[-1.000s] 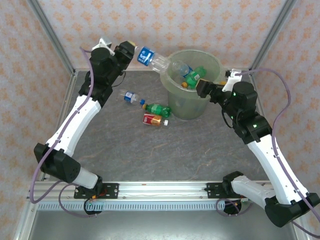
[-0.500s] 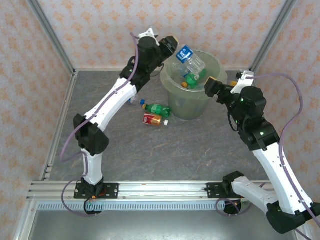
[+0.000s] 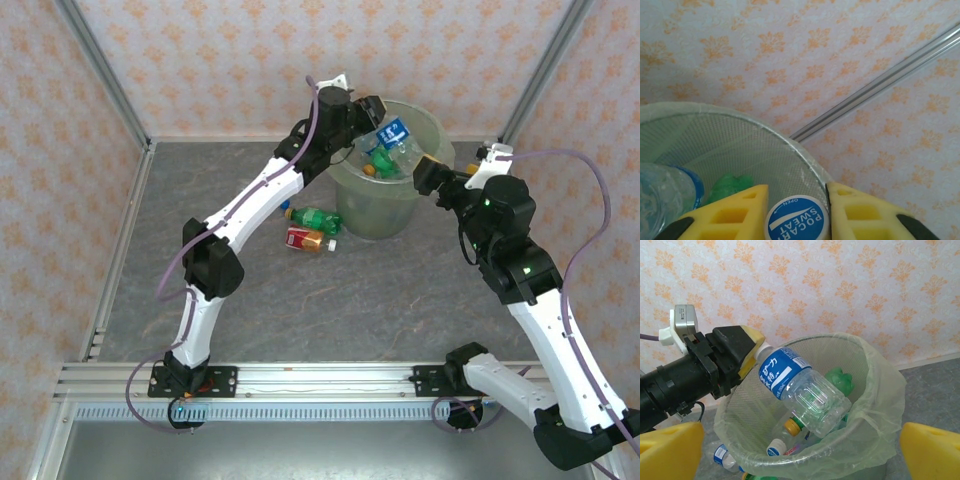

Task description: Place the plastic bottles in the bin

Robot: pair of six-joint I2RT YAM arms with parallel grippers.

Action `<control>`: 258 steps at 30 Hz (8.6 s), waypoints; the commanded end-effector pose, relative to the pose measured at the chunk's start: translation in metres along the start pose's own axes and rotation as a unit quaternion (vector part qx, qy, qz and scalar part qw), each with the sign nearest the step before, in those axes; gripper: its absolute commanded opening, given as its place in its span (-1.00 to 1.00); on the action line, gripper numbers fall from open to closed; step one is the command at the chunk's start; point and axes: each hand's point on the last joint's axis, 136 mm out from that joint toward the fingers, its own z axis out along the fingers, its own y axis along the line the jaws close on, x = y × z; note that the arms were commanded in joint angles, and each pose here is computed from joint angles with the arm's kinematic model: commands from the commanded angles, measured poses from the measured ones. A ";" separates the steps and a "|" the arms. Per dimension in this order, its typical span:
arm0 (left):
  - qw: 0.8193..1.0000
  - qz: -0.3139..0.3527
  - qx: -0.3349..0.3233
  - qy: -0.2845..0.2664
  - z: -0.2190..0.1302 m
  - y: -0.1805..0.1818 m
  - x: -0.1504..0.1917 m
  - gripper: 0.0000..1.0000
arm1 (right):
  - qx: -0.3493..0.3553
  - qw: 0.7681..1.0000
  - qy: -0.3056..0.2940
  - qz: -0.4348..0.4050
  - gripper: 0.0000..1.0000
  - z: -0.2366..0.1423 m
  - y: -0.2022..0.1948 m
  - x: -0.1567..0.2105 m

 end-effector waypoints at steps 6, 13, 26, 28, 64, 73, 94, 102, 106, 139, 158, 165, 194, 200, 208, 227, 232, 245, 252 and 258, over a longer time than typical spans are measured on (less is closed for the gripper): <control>0.999 0.025 0.019 -0.014 -0.020 -0.027 -0.019 0.72 | -0.008 1.000 -0.010 0.009 0.99 -0.005 0.004 -0.008; 0.998 0.039 0.023 -0.031 -0.041 -0.041 -0.037 0.83 | -0.013 1.000 -0.005 0.011 0.99 -0.003 0.007 -0.006; 0.995 0.068 -0.019 -0.077 -0.104 -0.030 -0.060 0.98 | -0.028 0.999 0.017 0.022 0.99 0.011 0.017 -0.003; 0.994 0.069 -0.037 -0.081 -0.114 -0.017 -0.061 0.98 | -0.035 0.999 0.019 0.024 0.99 0.014 0.021 -0.004; 0.930 -0.088 -0.353 -0.055 -0.202 0.261 0.005 0.82 | -0.155 0.982 0.095 -0.052 0.99 0.040 0.076 0.035; 0.907 -0.125 -0.400 -0.031 -0.176 0.306 0.031 0.75 | -0.164 0.980 0.102 -0.055 0.99 0.036 0.077 0.043; 0.875 -0.117 -0.469 0.021 -0.122 0.394 0.049 0.75 | -0.168 0.978 0.110 -0.050 0.99 0.032 0.077 0.050; 0.869 -0.122 -0.477 0.055 -0.120 0.418 0.065 0.70 | -0.164 0.978 0.117 -0.050 0.99 0.034 0.076 0.052; 0.870 -0.115 -0.473 0.074 -0.130 0.420 0.078 0.57 | -0.168 0.977 0.120 -0.045 0.99 0.038 0.080 0.051; 0.876 -0.019 -0.455 0.159 -0.230 0.378 0.100 0.63 | -0.208 0.966 0.151 -0.037 0.99 0.070 0.112 0.070; 0.813 0.077 -0.533 0.222 -0.170 0.430 0.055 0.67 | -0.189 0.972 0.130 -0.055 0.99 0.047 0.100 0.055; 0.801 0.087 -0.539 0.248 -0.166 0.443 0.063 0.67 | -0.184 0.973 0.126 -0.057 0.99 0.046 0.096 0.056; 0.893 0.029 -0.421 0.153 -0.173 0.357 0.026 -0.01 | -0.160 0.980 0.110 -0.033 0.99 0.055 0.092 0.049; 0.926 0.027 -0.366 0.091 -0.178 0.301 -0.008 -0.03 | -0.130 0.988 0.076 -0.015 0.99 0.058 0.083 0.034; 0.954 0.054 -0.293 0.007 -0.181 0.213 -0.052 -0.03 | -0.104 0.994 0.040 -0.002 0.99 0.057 0.076 0.015; 0.983 0.123 -0.059 -0.125 -0.146 0.011 -0.105 -0.03 | -0.075 0.997 0.020 -0.001 0.99 0.053 0.065 0.004; 0.981 0.136 -0.013 -0.137 -0.131 -0.021 -0.101 -0.03 | -0.072 0.997 0.015 -0.001 0.99 0.049 0.063 0.001; 0.973 0.139 0.057 -0.178 -0.086 -0.055 -0.077 -0.03 | -0.048 0.999 0.000 -0.012 0.99 0.033 0.050 -0.006; 0.966 0.134 0.080 -0.206 -0.063 -0.054 -0.068 -0.04 | -0.042 0.999 -0.003 -0.015 0.99 0.028 0.046 -0.008; 0.959 0.126 0.096 -0.236 -0.051 -0.053 -0.068 -0.07 | -0.039 0.999 -0.003 -0.017 0.99 0.028 0.045 -0.007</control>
